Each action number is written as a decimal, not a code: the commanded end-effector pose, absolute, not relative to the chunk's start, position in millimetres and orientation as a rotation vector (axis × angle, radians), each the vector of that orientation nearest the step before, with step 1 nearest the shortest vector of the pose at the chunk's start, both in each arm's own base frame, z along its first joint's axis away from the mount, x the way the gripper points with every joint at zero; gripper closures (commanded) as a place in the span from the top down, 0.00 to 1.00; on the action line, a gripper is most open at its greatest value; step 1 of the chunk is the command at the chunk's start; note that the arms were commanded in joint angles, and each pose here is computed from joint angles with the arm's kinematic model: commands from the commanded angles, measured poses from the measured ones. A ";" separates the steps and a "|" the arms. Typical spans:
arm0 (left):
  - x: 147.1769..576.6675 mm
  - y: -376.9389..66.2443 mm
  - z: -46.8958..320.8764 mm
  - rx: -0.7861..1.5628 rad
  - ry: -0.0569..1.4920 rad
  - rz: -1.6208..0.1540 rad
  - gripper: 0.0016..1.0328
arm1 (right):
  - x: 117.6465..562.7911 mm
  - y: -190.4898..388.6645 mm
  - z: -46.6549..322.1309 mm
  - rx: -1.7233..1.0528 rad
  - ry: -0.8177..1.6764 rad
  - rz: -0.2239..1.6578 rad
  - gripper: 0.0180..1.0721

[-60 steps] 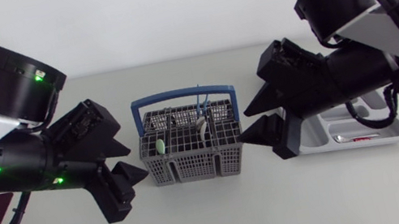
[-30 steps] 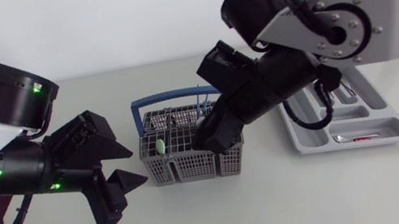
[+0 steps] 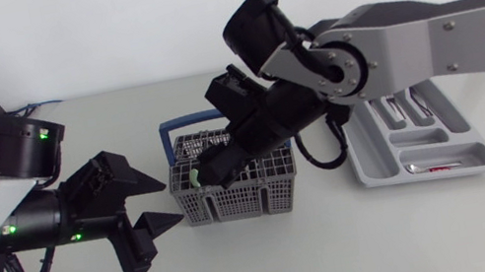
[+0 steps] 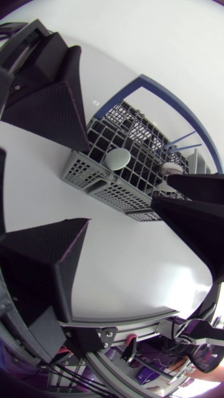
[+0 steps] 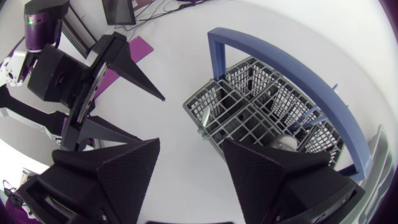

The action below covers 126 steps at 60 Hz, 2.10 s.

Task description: Unload the cutlery basket into the drawer organizer.

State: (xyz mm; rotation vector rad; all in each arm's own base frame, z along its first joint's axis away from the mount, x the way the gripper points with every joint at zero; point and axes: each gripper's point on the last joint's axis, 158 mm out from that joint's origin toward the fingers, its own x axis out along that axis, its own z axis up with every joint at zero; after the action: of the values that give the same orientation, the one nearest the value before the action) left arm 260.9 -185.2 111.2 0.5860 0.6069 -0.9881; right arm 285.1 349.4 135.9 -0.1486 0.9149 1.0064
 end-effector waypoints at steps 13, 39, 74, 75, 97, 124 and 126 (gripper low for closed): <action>265.3 -178.5 101.2 0.591 0.571 -0.985 0.92 | 292.3 368.1 118.4 -0.083 0.943 0.958 0.70; 277.5 -176.2 91.1 0.595 0.562 -0.991 0.92 | 310.0 378.7 97.4 -0.062 0.928 0.893 0.47; 280.0 -173.8 90.7 0.597 0.549 -0.999 0.92 | 318.9 389.5 97.0 -0.042 0.910 0.887 0.24; 279.4 -174.1 90.1 0.597 0.550 -1.001 0.92 | 318.9 389.5 97.0 -0.043 0.909 0.888 0.23; 275.5 -174.9 85.6 0.597 0.559 -1.010 0.92 | 317.6 394.1 99.9 -0.048 0.886 0.906 0.08; 275.4 -176.9 87.6 0.595 0.553 -1.011 0.92 | 313.2 385.7 141.4 -0.024 0.812 0.925 0.07; 275.8 -177.0 88.6 0.596 0.550 -1.011 0.92 | 311.4 385.1 143.0 -0.023 0.815 0.929 0.07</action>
State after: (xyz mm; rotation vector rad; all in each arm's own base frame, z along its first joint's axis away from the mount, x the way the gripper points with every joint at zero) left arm 283.4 -174.7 99.9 0.5911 0.5339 -0.9804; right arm 314.3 387.7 129.4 -0.0429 0.8275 0.9276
